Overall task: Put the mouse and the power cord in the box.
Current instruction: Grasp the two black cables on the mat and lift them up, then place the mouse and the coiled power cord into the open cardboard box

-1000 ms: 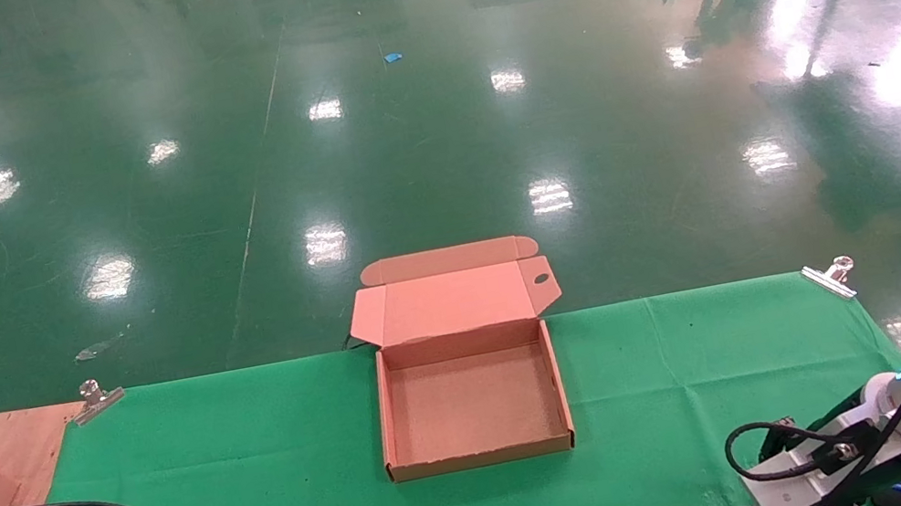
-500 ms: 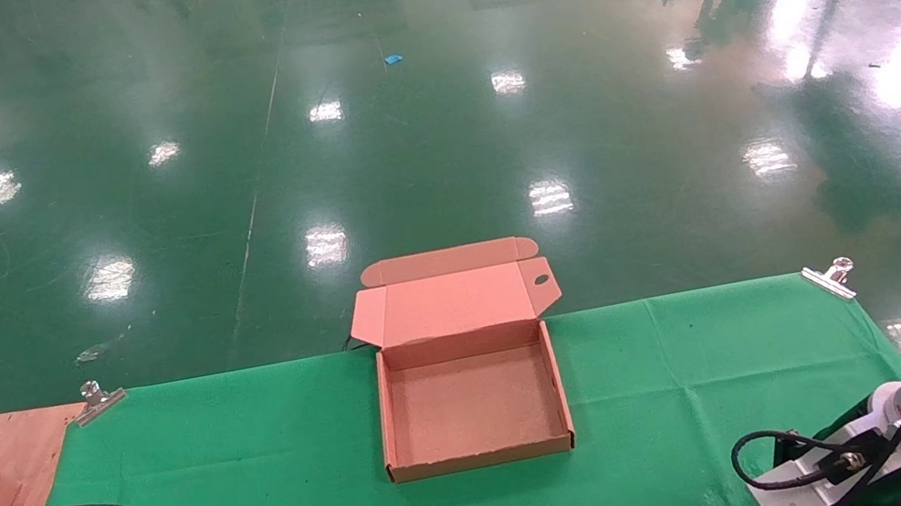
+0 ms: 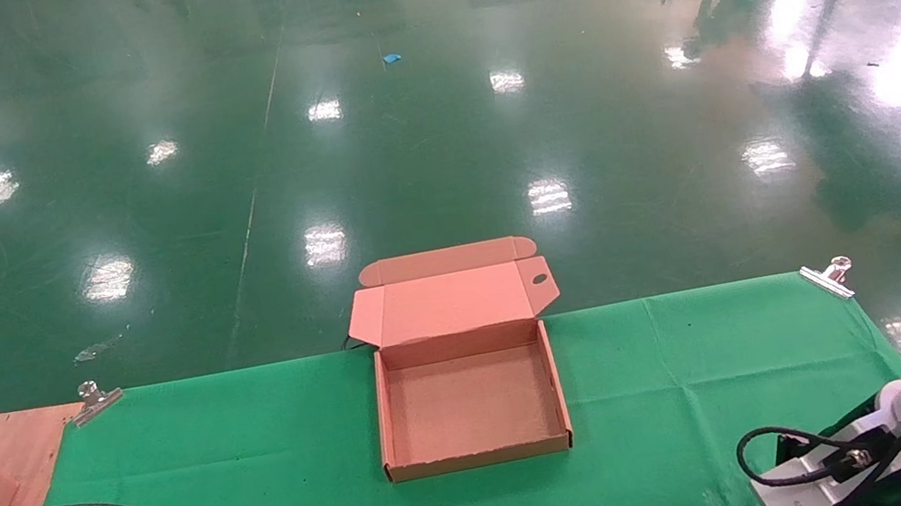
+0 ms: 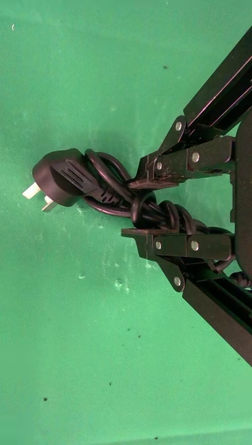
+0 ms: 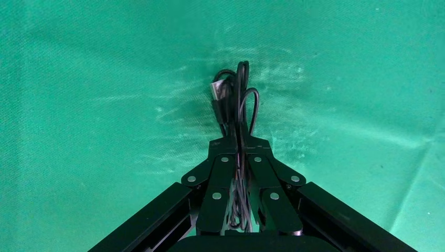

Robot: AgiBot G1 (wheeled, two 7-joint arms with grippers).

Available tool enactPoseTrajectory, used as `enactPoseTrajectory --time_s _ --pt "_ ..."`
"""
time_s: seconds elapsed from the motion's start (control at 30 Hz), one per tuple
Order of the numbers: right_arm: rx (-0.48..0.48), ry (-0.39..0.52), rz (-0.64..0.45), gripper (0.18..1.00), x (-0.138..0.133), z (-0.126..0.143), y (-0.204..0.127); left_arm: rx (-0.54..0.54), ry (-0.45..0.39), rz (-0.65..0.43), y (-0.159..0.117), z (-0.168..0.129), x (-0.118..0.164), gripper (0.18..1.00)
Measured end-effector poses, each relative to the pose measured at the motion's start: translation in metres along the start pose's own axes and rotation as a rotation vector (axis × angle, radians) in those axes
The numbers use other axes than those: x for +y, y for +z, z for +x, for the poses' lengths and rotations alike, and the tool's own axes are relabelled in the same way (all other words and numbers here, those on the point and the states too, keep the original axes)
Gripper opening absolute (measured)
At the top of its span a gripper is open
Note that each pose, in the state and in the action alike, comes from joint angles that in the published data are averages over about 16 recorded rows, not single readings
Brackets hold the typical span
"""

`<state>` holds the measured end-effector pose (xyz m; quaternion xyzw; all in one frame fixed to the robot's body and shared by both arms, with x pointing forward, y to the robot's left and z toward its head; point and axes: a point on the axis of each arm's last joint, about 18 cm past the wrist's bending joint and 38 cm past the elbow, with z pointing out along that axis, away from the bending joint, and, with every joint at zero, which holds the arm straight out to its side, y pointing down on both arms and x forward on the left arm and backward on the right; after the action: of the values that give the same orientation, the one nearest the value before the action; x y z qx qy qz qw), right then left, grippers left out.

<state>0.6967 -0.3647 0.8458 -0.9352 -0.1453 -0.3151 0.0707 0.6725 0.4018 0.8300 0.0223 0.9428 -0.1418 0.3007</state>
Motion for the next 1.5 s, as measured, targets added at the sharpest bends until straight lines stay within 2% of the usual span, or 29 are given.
enactPoseTrajectory --time_s 0.53,0.87,1.13,1.5 --pt "0.043 0.000 0.045 0.192 0.000 0.017 -0.033 -0.010 0.008 0.047 -0.036 -0.014 -0.007 0.323" --pt "0.116 -0.022 0.107 0.192 -0.014 0.049 -0.076 -0.064 0.047 0.118 -0.073 -0.045 -0.036 0.321" --pt "0.202 -0.066 0.165 0.192 -0.048 0.093 -0.120 -0.134 0.103 0.189 -0.105 -0.081 -0.083 0.320" --pt "0.333 -0.164 0.219 0.192 -0.127 0.163 -0.178 -0.246 0.202 0.268 -0.142 -0.129 -0.164 0.319"
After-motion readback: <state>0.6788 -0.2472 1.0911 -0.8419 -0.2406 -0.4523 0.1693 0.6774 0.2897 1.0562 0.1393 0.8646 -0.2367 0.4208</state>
